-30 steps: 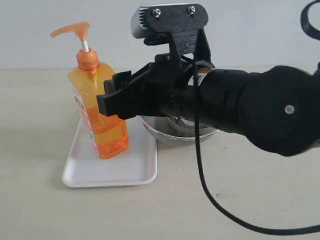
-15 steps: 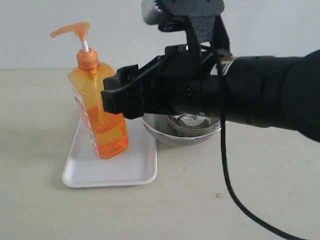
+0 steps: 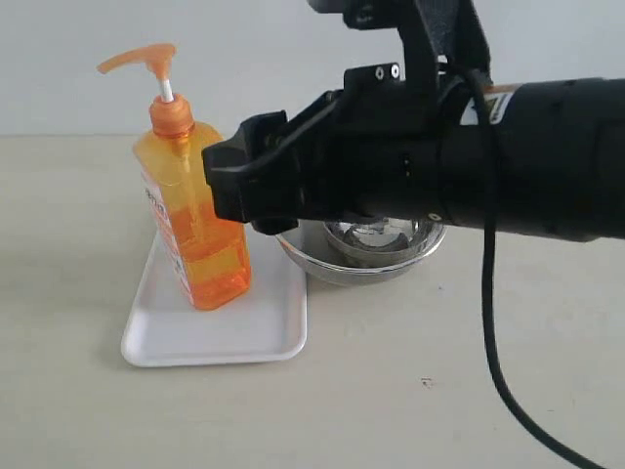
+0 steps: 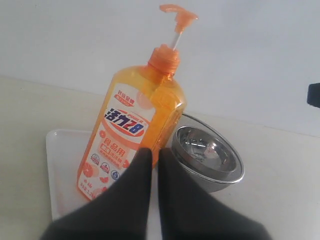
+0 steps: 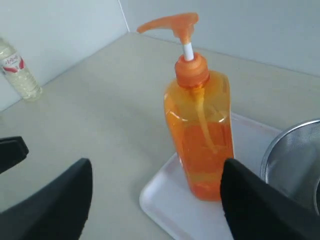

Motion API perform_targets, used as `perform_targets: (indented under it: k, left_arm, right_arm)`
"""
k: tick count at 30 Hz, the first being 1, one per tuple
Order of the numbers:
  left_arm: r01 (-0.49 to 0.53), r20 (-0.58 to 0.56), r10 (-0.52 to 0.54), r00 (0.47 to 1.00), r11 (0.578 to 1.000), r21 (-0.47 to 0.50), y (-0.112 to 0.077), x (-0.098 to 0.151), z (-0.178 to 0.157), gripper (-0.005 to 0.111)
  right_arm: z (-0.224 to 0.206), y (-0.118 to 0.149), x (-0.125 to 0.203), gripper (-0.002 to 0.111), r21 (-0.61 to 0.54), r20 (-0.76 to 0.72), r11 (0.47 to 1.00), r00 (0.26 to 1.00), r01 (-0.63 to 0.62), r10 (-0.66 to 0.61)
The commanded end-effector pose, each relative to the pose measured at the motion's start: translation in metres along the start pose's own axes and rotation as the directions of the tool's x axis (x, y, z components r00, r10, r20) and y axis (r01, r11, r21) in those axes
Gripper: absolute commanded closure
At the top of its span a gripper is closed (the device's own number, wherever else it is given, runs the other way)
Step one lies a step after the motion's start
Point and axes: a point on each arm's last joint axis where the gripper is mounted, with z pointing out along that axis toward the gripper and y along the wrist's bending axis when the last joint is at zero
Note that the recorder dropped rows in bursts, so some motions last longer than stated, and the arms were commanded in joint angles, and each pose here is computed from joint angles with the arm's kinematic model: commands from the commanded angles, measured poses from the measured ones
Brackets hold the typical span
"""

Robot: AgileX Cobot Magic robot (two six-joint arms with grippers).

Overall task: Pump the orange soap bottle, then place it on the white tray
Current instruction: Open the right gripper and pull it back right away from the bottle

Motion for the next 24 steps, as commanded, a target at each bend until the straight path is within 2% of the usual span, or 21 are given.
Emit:
perform_targets:
  k: [1,4,6,7,13,20,24]
  left_arm:
    - [0.003,0.007,-0.003,1.0,1.0,0.001,0.0,0.001,0.0,0.102]
    - [0.003,0.005,-0.003,1.0,1.0,0.002,0.0,0.001,0.0,0.102]
    - [0.001,0.0,-0.001,1.0,1.0,0.002,0.0,0.001,0.0,0.102]
    - [0.001,0.0,-0.001,1.0,1.0,0.002,0.0,0.001,0.0,0.102]
    - [0.001,-0.008,-0.001,1.0,1.0,0.002,0.0,0.002,0.0,0.102]
    - [-0.059,-0.01,0.06,0.998,0.998,0.021,-0.002,0.002,0.0,0.102]
    - [-0.112,0.011,0.112,0.994,0.993,0.042,-0.008,-0.009,0.004,0.102]
  right_arm:
    - [-0.002,0.001,0.002,0.059,-0.012,-0.024,1.0,1.0,0.015,-0.015]
    - [-0.002,0.001,0.002,0.083,-0.013,-0.026,1.0,0.999,0.02,-0.02]
    - [-0.002,0.001,0.002,0.104,-0.014,-0.028,0.999,0.999,0.035,-0.035]
    - [-0.002,0.001,0.003,0.108,-0.016,-0.033,0.999,0.998,0.049,-0.049]
    - [-0.003,-0.006,0.017,0.108,0.022,-0.024,0.999,0.999,0.048,-0.047]
    - [-0.012,-0.029,0.048,0.108,0.134,0.02,0.99,0.998,0.051,-0.054]
    - [-0.025,-0.048,0.059,0.108,0.212,0.038,0.977,0.998,0.032,-0.041]
